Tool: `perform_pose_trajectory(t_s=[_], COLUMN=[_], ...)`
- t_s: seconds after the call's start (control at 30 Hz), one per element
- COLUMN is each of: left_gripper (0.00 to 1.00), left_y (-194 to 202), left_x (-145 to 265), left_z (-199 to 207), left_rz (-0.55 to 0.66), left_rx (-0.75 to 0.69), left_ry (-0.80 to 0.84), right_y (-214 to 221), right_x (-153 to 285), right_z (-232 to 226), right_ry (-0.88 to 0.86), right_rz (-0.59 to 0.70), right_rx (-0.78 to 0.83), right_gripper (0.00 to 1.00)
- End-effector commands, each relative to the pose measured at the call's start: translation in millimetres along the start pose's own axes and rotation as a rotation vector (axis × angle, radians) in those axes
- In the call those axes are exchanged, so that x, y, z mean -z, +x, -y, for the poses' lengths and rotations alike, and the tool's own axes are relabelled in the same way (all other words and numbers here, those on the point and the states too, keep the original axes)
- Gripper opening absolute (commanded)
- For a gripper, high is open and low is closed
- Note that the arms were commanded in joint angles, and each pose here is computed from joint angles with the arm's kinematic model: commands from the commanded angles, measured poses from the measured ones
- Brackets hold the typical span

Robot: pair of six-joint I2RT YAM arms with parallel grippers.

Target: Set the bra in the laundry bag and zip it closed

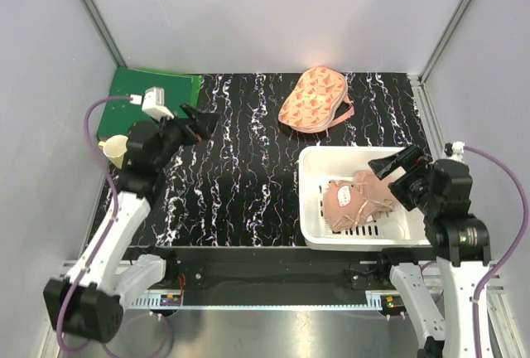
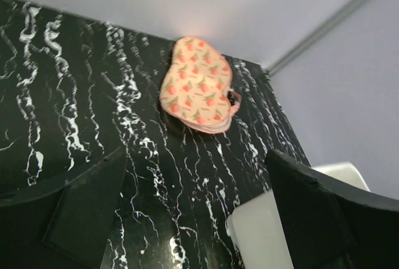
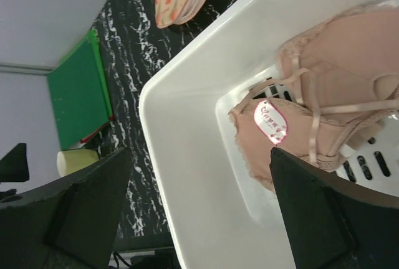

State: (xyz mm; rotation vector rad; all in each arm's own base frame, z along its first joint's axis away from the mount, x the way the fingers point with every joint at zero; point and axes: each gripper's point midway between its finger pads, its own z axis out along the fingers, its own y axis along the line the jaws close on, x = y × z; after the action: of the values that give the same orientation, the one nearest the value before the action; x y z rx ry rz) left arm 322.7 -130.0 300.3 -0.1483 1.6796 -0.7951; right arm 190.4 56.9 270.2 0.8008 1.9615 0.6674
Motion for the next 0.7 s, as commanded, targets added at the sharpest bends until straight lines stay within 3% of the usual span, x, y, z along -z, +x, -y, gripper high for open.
perform_pose_trajectory(t_s=[0.0, 0.03, 0.07, 0.13, 0.2, 0.27, 0.3, 0.33, 0.37, 0.43, 0.5, 0.67], left_gripper=[0.99, 0.99, 0.99, 0.99, 0.98, 0.91, 0.91, 0.91, 0.9, 0.86, 0.79, 0.78], left_y=[-11.3, -9.3, -22.8, -3.1, 18.8, 40.3, 66.2, 72.0, 100.2, 114.1, 145.0, 189.4], left_x=[-25.9, -32.6, -44.2, -69.6, -100.8, -121.1, -138.4, -150.4, -164.1, -181.2, -197.2, -233.7], left_z=[-29.5, -34.2, -17.2, -19.5, -20.5, 2.0, -5.7, 13.2, 3.9, 24.8, 16.3, -2.9], left_rz=[-0.023, -0.025, 0.018, -0.036, -0.14, -0.237, -0.296, -0.32, -0.37, -0.388, -0.421, -0.405], left_rx=[0.196, 0.254, 0.326, 0.455, 0.507, 0.555, 0.598, 0.664, 0.719, 0.809, 0.857, 0.985], left_ry=[-0.187, -0.187, -0.075, -0.039, -0.032, 0.04, 0.019, 0.056, 0.02, 0.052, -0.013, -0.191], right_y=[-19.6, -27.7, -27.0, -30.9, -31.0, -33.4, -33.7, -33.5, -32.7, -31.1, -32.7, -43.0], right_x=[12.9, 14.9, 18.2, 22.3, 24.7, 28.1, 28.9, 29.6, 30.0, 30.9, 32.6, 44.5], right_z=[10.7, 5.1, 10.1, 6.5, 2.3, -2.6, -3.9, -4.6, -3.6, -1.1, 1.3, 4.1], right_ry=[0.146, 0.162, 0.2, 0.197, 0.183, 0.171, 0.165, 0.16, 0.16, 0.164, 0.173, 0.193], right_rz=[-0.009, -0.003, -0.019, -0.035, -0.047, -0.046, -0.046, -0.049, -0.053, -0.058, -0.05, 0.014], right_rx=[0.195, 0.199, 0.199, 0.272, 0.289, 0.301, 0.31, 0.318, 0.328, 0.341, 0.359, 0.393], right_gripper=[1.0, 1.0, 1.0, 1.0, 1.0, 1.0, 1.0, 1.0, 1.0, 1.0, 1.0, 1.0])
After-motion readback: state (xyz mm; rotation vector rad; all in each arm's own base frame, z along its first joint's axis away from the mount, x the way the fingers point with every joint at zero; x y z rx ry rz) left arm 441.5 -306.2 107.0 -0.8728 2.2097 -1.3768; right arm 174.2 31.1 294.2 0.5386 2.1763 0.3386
